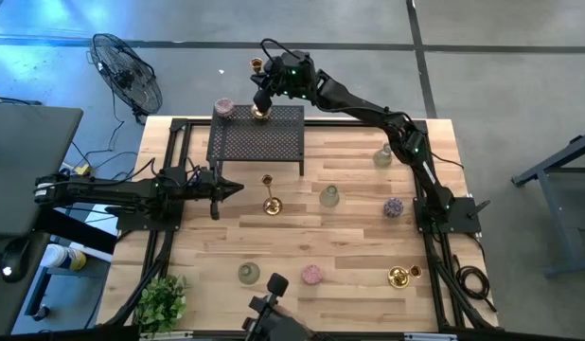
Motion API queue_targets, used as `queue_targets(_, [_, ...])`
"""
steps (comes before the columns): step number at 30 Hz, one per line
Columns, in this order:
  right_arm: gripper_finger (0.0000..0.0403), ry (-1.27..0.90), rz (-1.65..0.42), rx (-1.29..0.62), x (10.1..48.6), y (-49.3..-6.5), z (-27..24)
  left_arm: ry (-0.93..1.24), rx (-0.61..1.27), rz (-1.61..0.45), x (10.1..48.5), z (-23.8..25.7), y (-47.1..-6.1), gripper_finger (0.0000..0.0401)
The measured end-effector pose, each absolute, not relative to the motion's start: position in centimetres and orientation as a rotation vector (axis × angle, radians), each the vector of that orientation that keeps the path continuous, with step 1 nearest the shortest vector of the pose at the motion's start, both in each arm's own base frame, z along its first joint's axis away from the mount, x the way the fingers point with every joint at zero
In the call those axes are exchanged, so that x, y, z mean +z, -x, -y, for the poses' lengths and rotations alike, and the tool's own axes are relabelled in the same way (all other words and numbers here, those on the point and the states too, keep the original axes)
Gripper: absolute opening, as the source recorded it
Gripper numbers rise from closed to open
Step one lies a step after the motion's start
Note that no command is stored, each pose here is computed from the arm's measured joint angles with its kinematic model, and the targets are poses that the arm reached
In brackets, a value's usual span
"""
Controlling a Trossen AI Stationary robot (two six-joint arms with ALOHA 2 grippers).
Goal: Pick & Place candle stick holders
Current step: Put the top gold candle holder on the shelf, then put the middle green glass candle holder on the shelf
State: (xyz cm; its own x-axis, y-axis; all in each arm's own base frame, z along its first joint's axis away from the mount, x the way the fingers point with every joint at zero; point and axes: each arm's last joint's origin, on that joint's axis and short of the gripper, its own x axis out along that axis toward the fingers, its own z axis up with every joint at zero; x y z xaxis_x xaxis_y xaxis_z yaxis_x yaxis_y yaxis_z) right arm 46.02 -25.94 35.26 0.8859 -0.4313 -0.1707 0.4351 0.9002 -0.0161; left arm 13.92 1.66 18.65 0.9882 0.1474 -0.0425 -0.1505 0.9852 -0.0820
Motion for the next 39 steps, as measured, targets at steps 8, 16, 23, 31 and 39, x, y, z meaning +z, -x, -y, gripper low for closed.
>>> queue_targets(8, [0.0016, -0.019, -0.173, -0.45, 34.0, -46.7, 26.3, 0.086, 0.146, -0.036, 18.6, -1.6, -13.9, 0.0004])
queue_targets(16, [0.0029, -0.022, -0.171, -0.451, 34.1, -46.7, 26.3, 0.086, 0.141, -0.037, 18.6, -1.6, -13.9, 0.0004])
queue_targets(23, [0.0102, -0.023, -0.172, -0.45, 34.0, -46.7, 26.3, 0.086, 0.14, -0.045, 18.6, -1.6, -13.9, 0.0004])
queue_targets(31, [0.0164, -0.018, -0.174, -0.459, 34.8, -46.3, 26.1, 0.087, 0.138, -0.061, 18.4, -1.6, -13.9, 0.0004])
queue_targets(39, [0.0171, -0.007, -0.253, -0.474, 37.9, -43.8, 24.8, 0.087, 0.143, -0.059, 18.4, -1.6, -13.9, 0.0004])
